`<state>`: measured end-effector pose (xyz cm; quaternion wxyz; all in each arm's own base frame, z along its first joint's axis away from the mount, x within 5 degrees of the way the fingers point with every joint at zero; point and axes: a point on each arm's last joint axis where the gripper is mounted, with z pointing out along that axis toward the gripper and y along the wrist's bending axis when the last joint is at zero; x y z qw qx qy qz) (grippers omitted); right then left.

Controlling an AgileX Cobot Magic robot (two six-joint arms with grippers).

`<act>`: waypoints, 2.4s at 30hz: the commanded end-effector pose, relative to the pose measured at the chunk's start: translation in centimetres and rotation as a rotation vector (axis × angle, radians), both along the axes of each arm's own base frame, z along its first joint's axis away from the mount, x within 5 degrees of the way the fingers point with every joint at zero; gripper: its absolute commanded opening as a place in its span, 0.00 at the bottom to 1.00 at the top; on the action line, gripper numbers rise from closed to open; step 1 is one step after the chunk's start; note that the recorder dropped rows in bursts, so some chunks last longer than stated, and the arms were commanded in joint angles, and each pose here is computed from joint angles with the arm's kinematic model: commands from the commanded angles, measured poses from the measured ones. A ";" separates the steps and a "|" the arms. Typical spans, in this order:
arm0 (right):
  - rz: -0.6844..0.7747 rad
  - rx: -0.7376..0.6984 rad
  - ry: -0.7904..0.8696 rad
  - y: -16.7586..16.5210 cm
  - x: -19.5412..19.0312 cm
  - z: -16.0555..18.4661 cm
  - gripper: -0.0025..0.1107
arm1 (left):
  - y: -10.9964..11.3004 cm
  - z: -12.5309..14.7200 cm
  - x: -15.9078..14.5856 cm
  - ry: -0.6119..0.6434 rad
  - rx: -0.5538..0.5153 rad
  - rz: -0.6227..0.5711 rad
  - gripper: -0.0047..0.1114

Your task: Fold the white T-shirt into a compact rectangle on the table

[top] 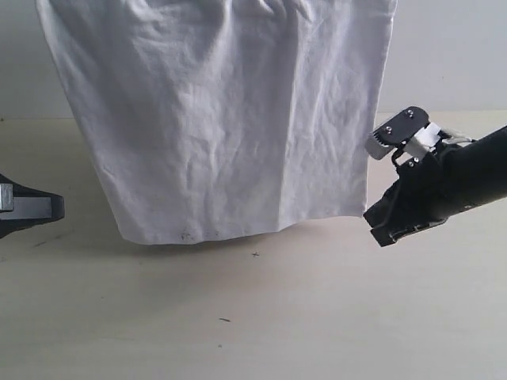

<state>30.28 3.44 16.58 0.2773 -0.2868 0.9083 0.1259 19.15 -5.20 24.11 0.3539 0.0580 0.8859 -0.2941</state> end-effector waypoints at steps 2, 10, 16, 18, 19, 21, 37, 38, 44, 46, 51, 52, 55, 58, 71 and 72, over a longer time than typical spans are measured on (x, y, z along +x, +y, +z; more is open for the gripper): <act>0.152 0.128 -0.116 -1.7 0.3 0.6 0.02 | -0.2 0.0 0.0 0.003 -0.005 -0.011 0.47; 0.018 0.189 -0.073 -3.7 1.4 -2.5 0.02 | -0.2 0.0 0.0 0.003 -0.005 -0.011 0.47; 0.010 0.137 -0.081 -4.1 1.6 -3.0 0.17 | -0.1 0.0 0.0 0.000 -0.002 -0.006 0.47; 0.023 0.141 -0.088 -4.0 1.6 -3.0 0.28 | -0.1 0.0 0.0 0.000 0.000 -0.007 0.47; 0.042 0.144 -0.094 -3.9 1.6 -2.9 0.35 | -0.1 0.0 0.0 0.000 0.000 -0.007 0.47; 0.104 0.158 -0.114 -3.6 1.5 -2.8 0.48 | -0.1 0.0 0.0 0.000 0.000 -0.007 0.47; 0.178 0.127 -0.154 -4.0 4.1 -4.1 0.66 | -0.1 0.0 0.0 -0.001 0.006 -0.006 0.47; 0.176 0.129 -0.151 -4.0 4.3 -4.4 0.66 | -0.1 0.0 0.1 -0.002 0.007 -0.004 0.47; 0.194 0.175 -0.147 -3.9 5.7 -5.3 0.66 | 0.0 -0.1 0.0 -0.003 0.019 -0.008 0.47; 0.193 0.187 -0.153 -4.0 6.2 -5.4 0.66 | 0.0 -0.1 0.0 -0.003 0.019 -0.008 0.47; 0.223 0.242 -0.166 -3.7 7.0 -5.3 0.65 | 0.0 -0.1 0.1 -0.004 0.022 -0.008 0.47; 0.241 0.268 -0.170 -3.5 7.1 -5.2 0.63 | 0.0 -0.1 0.1 -0.005 0.022 -0.006 0.47; 0.260 0.297 -0.181 -3.4 7.6 -4.9 0.46 | 0.0 -0.1 0.1 -0.005 0.024 -0.007 0.47; 0.235 0.320 -0.164 -3.4 7.7 -4.7 0.22 | 0.0 -0.1 0.1 -0.005 0.024 -0.007 0.47; 0.445 0.505 -0.152 -1.7 5.0 1.7 0.02 | -0.1 -0.1 0.0 0.002 0.017 -0.020 0.47; 0.446 0.496 -0.150 -1.7 4.8 2.3 0.02 | -0.1 -0.1 -0.1 0.003 0.015 -0.023 0.47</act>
